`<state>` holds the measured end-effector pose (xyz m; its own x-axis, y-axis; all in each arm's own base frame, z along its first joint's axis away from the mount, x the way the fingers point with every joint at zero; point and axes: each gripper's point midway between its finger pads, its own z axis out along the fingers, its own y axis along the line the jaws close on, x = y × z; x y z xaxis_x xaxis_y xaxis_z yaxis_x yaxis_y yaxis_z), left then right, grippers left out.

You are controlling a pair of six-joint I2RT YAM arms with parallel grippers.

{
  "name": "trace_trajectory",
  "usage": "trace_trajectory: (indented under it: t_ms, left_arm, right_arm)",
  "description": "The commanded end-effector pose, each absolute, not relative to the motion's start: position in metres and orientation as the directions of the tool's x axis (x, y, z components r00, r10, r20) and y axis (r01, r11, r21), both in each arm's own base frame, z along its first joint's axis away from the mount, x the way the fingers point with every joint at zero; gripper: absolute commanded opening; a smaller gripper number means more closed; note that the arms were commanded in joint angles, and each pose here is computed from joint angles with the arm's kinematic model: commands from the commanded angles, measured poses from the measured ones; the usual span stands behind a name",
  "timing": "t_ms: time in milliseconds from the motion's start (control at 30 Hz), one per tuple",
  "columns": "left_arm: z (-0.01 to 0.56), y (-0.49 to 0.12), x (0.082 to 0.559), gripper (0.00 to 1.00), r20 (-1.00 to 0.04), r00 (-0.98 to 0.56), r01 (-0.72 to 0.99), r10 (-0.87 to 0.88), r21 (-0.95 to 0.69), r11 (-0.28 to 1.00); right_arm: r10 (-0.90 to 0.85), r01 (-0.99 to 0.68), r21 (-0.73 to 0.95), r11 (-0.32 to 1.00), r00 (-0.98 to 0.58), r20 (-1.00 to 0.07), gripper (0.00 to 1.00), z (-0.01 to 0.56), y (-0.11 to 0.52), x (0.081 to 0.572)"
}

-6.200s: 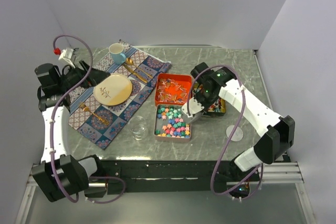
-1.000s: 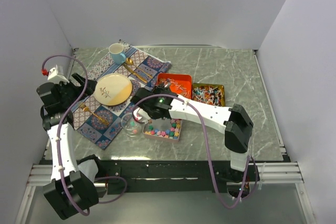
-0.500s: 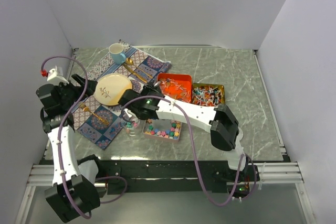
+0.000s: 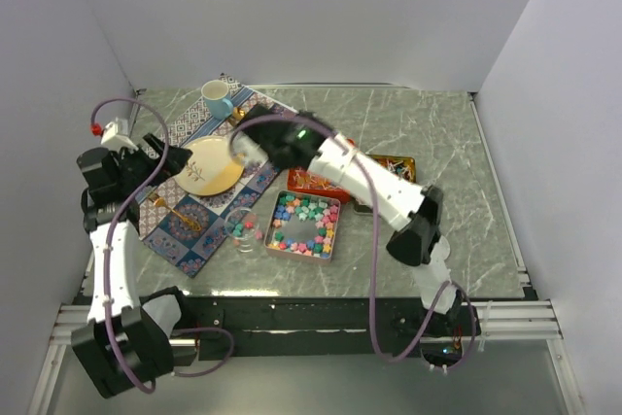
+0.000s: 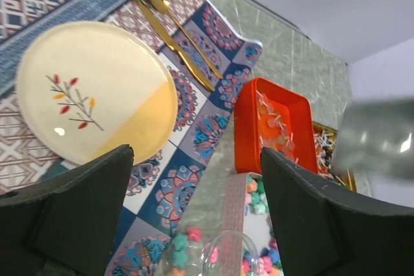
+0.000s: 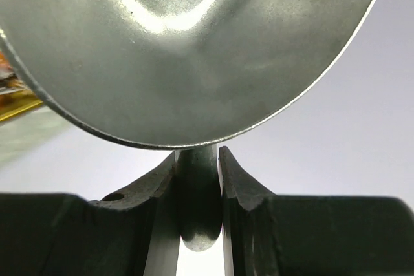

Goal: Pack the candies
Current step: Place the fake candies in the packing bottle.

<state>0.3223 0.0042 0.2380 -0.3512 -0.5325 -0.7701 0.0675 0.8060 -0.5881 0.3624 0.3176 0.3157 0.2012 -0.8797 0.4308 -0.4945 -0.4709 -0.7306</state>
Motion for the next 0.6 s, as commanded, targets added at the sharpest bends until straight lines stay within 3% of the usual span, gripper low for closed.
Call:
trace_trajectory:
  t_ms: [0, 100, 300, 567]
  left_arm:
    - [0.268, -0.011, 0.340, 0.85, -0.794, -0.354, 0.167, -0.495, -0.574, 0.802]
    - [0.272, -0.028, 0.347, 0.84, -0.800, -0.393, 0.210, -0.452, -0.557, 0.803]
    - [0.272, -0.055, 0.349, 0.84, -0.820, -0.421, 0.286, -0.388, -0.526, 0.801]
    - [0.259, -0.052, 0.361, 0.84, -0.801, -0.453, 0.249, -0.392, -0.535, 0.807]
  right_arm:
    - [-0.934, -0.749, -0.637, -0.183, -0.070, 0.350, 0.00, 0.282, 0.189, 0.363]
    - [-0.902, -0.823, -0.566, -0.042, -0.212, 0.376, 0.00, 0.256, 0.111, 0.352]
    - [-0.795, -0.874, -0.484, 0.052, -0.329, 0.509, 0.00, 0.243, 0.002, 0.313]
    - [-0.679, -0.945, -0.326, -0.013, -0.231, 0.697, 0.00, 0.237, -0.061, 0.287]
